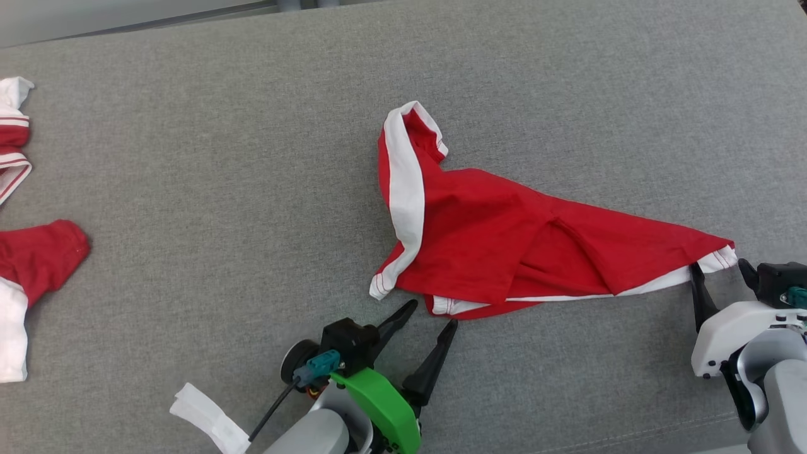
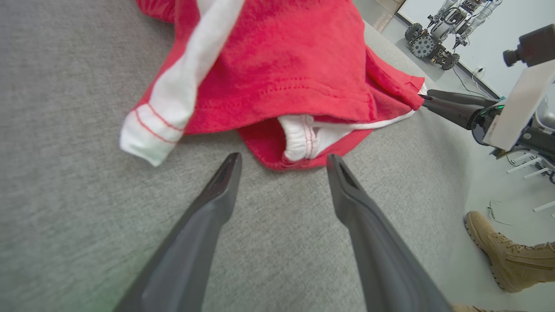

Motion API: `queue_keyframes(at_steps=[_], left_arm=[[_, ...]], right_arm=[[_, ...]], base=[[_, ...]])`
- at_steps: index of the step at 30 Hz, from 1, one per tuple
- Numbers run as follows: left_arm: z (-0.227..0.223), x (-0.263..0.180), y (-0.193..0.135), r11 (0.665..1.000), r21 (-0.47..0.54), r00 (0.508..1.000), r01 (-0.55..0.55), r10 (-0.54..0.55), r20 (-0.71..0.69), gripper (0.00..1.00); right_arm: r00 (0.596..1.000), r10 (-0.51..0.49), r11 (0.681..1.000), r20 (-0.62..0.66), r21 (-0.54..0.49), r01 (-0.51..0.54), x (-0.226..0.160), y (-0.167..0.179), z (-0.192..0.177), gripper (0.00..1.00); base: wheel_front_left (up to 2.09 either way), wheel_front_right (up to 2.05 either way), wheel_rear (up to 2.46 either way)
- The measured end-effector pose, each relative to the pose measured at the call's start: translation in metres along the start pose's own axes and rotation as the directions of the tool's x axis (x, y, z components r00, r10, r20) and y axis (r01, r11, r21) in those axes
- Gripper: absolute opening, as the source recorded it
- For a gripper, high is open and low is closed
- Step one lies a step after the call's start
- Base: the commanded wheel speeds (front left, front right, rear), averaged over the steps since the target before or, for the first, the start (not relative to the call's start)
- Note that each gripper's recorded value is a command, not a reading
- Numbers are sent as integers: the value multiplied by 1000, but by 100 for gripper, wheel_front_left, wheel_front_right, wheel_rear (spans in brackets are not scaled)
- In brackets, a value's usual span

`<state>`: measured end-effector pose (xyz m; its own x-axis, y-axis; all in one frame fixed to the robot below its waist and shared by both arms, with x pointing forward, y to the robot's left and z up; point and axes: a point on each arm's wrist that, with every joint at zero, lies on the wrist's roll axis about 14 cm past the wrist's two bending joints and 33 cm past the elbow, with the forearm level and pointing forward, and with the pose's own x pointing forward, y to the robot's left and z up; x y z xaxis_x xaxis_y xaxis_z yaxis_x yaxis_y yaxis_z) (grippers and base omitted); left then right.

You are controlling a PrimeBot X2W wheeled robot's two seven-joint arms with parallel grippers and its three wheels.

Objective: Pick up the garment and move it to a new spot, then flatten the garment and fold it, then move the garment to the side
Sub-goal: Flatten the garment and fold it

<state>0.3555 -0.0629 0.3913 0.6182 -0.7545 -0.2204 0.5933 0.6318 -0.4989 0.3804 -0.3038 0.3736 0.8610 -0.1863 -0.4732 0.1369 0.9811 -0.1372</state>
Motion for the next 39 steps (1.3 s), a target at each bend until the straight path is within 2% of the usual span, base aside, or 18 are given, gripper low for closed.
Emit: queue_keyframes(at_steps=[17,18,19,20,21,22,24,25,26,31,33,35,37,39], left_arm=[[-1,11,-1,1000,-4,1000,30,-30,-3,100],[-2,11,-2,999,-2,999,36,-36,-6,94],[-3,11,-3,999,0,999,41,-41,-11,76],[-4,12,-4,999,2,999,46,-46,-15,47],[-4,12,-4,999,3,999,50,-50,-17,31],[-5,12,-4,998,8,998,55,-55,-23,0],[-7,13,-5,998,8,998,62,-62,-30,0],[-9,12,-5,998,10,997,65,-65,-36,0],[-10,12,-6,998,13,997,67,-67,-41,0],[-10,6,-8,998,-15,998,57,-58,-39,0],[-10,0,-12,998,-49,998,48,-49,-31,0],[-11,-12,-16,993,-114,999,31,-34,-21,0],[-8,-24,-21,983,-183,1000,26,-26,2,0],[-4,-41,-27,970,-240,999,30,-25,22,0]], right_arm=[[999,-4,999,-47,-37,3,12,-7,-2,100],[999,-2,999,-51,-37,0,12,-6,-3,100],[999,1,999,-54,-38,-3,12,-4,-4,100],[998,6,999,-59,-38,-9,12,-2,-6,100],[998,11,999,-64,-40,-14,13,0,-6,100],[998,15,999,-69,-38,-18,14,2,-7,100],[996,24,999,-90,-44,-28,14,5,-11,100],[995,28,999,-97,-32,-31,15,7,-13,45],[994,35,999,-103,-22,-37,15,10,-13,0],[992,104,994,-75,51,-100,11,31,-7,0],[989,136,985,-64,116,-128,5,40,-3,0],[974,217,953,-58,227,-199,-8,62,1,0],[946,319,900,-62,332,-281,-26,83,7,0],[916,397,845,-56,413,-341,-51,86,14,0]], base=[[0,0,0],[0,0,0],[0,0,0],[0,0,0],[0,0,0],[0,0,0],[0,0,0],[0,0,0],[0,0,0],[0,0,0],[0,0,0],[0,0,0],[0,0,0],[0,0,0]])
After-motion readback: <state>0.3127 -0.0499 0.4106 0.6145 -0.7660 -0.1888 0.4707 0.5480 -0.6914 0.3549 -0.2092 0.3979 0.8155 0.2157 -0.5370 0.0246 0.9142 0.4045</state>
